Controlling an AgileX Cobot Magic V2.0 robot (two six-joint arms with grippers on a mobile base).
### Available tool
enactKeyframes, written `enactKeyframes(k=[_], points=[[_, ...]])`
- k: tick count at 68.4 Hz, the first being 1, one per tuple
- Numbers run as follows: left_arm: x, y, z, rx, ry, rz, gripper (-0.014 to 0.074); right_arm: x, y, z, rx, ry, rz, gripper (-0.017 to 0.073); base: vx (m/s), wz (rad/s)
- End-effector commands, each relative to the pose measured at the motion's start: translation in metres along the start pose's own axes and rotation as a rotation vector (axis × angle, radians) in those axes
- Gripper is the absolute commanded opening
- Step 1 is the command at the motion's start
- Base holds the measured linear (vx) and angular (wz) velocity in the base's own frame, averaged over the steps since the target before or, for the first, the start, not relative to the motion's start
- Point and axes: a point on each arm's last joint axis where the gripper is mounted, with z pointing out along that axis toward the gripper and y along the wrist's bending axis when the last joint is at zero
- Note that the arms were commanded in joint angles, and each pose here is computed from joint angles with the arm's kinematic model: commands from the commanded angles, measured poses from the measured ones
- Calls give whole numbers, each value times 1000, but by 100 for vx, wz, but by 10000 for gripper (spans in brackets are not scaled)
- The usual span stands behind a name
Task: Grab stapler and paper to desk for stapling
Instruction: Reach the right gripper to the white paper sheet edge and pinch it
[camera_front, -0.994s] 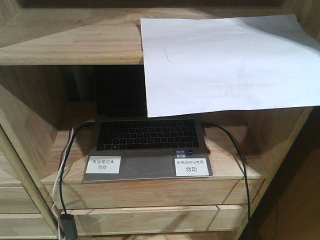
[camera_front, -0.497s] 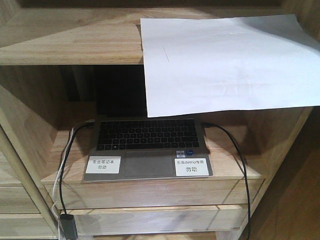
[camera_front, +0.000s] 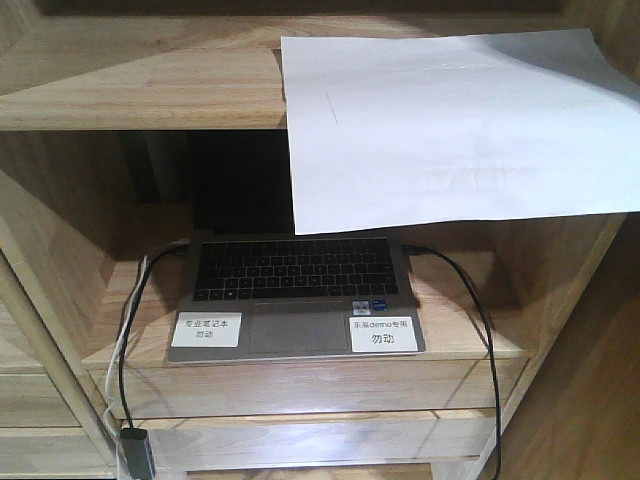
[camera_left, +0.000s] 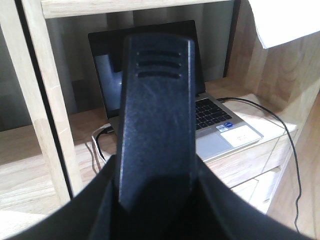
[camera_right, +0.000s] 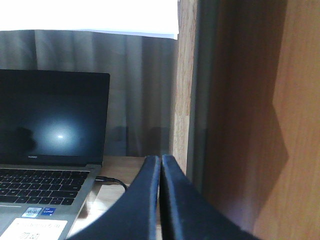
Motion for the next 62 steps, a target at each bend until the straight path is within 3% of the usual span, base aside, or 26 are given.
enactKeyframes(k=[1, 3, 7, 8, 15, 24, 27, 36, 49, 58, 59, 62], points=[[-18, -1, -3, 14, -126, -8, -6, 0, 0, -1, 4, -63, -10, -10, 0, 0], [-18, -1, -3, 14, -126, -8, -6, 0, 0, -1, 2, -68, 25, -10, 0, 0], [-18, -1, -3, 13, -126, -7, -6, -2, 0, -1, -5, -86, 193, -10, 0, 0], [-18, -1, -3, 13, -126, -7, -6, -2, 0, -1, -9, -90, 263, -10, 0, 0], [-18, -1, -3, 13, -126, -7, -6, -4, 1, -1, -37, -103, 587, -10, 0, 0], [-18, -1, -3, 13, -126, -7, -6, -2, 1, -1, -47, -72, 838, -10, 0, 0], [-18, -1, -3, 13, -126, -7, -6, 0, 1, 0, -40, -57, 897, -10, 0, 0], [-18, -1, -3, 13, -126, -7, -6, 3, 1, 0, -19, -27, 1023, -2, 0, 0], [-18, -1, -3, 13, -126, -7, -6, -6, 2, 1, -77, -93, 1043, 107, 0, 0], [-18, -1, -3, 13, -126, -7, -6, -14, 6, 8, -150, -129, 1073, 274, 0, 0], [-18, -1, -3, 13, -126, -7, -6, -22, 18, 19, -317, -112, 1070, 478, 0, 0], [-18, -1, -3, 13, -126, -7, -6, -23, 22, 25, -354, -88, 1077, 520, 0, 0]])
